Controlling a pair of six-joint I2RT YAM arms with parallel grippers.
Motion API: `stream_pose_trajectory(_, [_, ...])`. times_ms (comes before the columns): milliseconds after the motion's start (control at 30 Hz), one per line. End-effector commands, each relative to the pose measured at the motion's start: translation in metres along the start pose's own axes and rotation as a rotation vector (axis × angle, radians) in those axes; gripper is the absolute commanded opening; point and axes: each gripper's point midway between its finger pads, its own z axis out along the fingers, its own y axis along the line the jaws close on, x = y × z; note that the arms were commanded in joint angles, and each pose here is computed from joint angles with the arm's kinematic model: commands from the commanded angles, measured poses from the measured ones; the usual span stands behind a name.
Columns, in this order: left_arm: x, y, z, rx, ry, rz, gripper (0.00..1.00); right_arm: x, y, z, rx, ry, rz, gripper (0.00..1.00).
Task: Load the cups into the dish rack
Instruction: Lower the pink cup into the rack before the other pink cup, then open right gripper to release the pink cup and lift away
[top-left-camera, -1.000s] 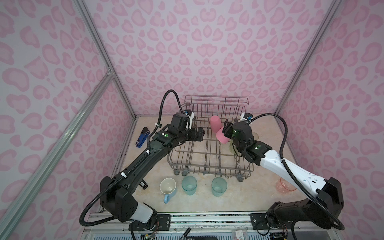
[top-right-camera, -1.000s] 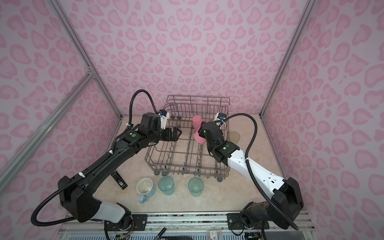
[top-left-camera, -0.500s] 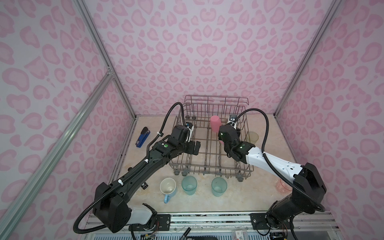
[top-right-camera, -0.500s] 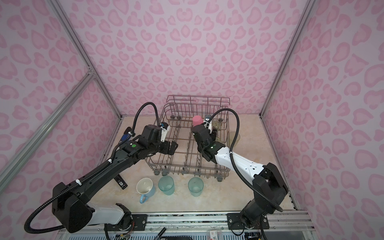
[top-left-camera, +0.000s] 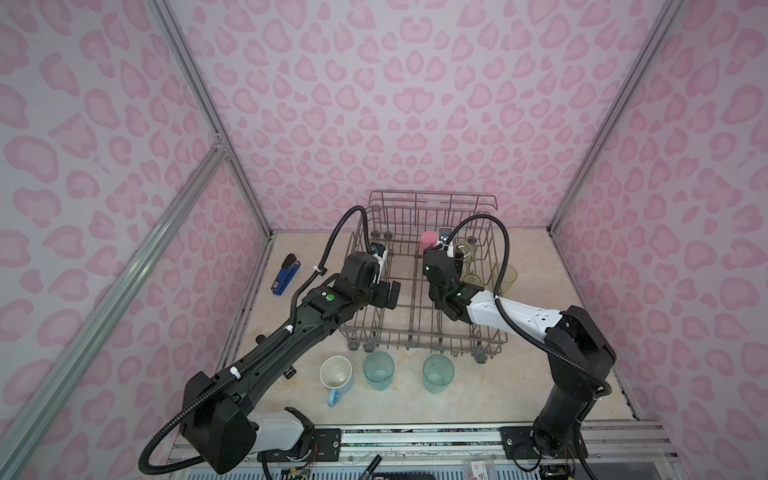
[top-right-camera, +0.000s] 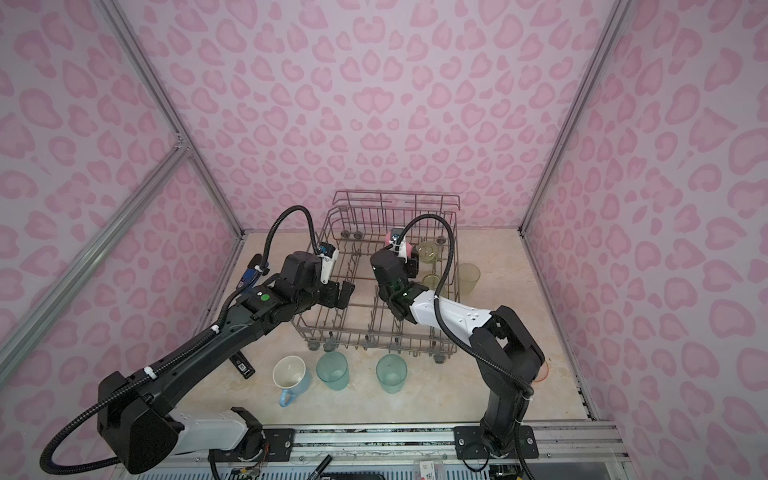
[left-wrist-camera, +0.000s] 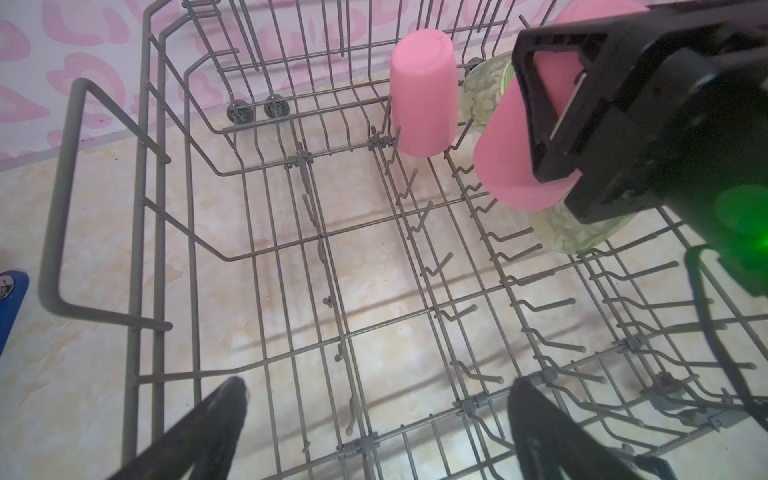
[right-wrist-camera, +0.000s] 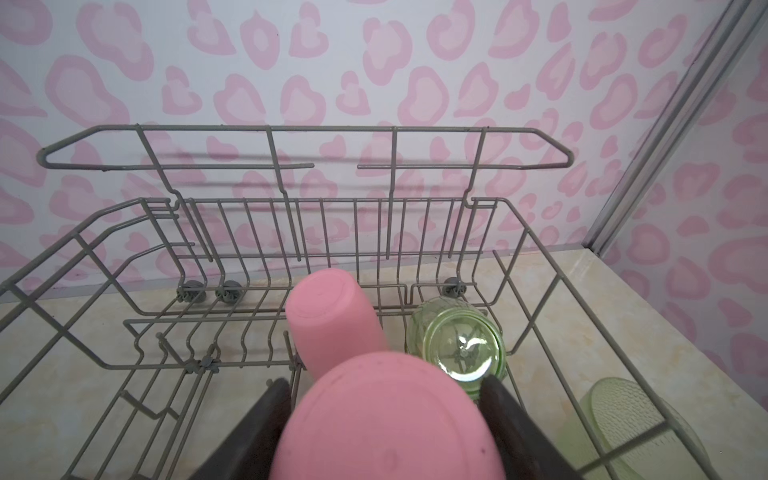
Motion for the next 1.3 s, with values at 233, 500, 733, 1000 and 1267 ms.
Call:
stream_pose_trajectory(233, [-0.016, 0.021, -0.011, -0.095, -0.059, -0.038, 0.97, 0.011, 0.010, 0.012, 0.033, -0.025, -0.018, 0.60])
stream_pose_trajectory(500, [-0.018, 0.044, -0.009, -0.109, -0.058, -0.130, 0.98, 0.044, 0.014, 0.022, 0.052, 0.024, -0.032, 0.60])
stream_pose_trajectory(733, [-0.021, 0.052, -0.012, -0.122, -0.069, -0.147, 0.98, 0.064, 0.018, 0.029, 0.062, 0.057, -0.074, 0.61])
stream_pose_trajectory(1000, [-0.021, 0.057, -0.013, -0.136, -0.069, -0.146, 0.98, 0.090, 0.013, 0.036, 0.050, 0.137, -0.064, 0.65])
stream_pose_trajectory(1267, [-0.021, 0.062, -0.012, -0.153, -0.063, -0.147, 0.98, 0.105, 0.006, 0.031, 0.055, 0.208, -0.076, 0.72])
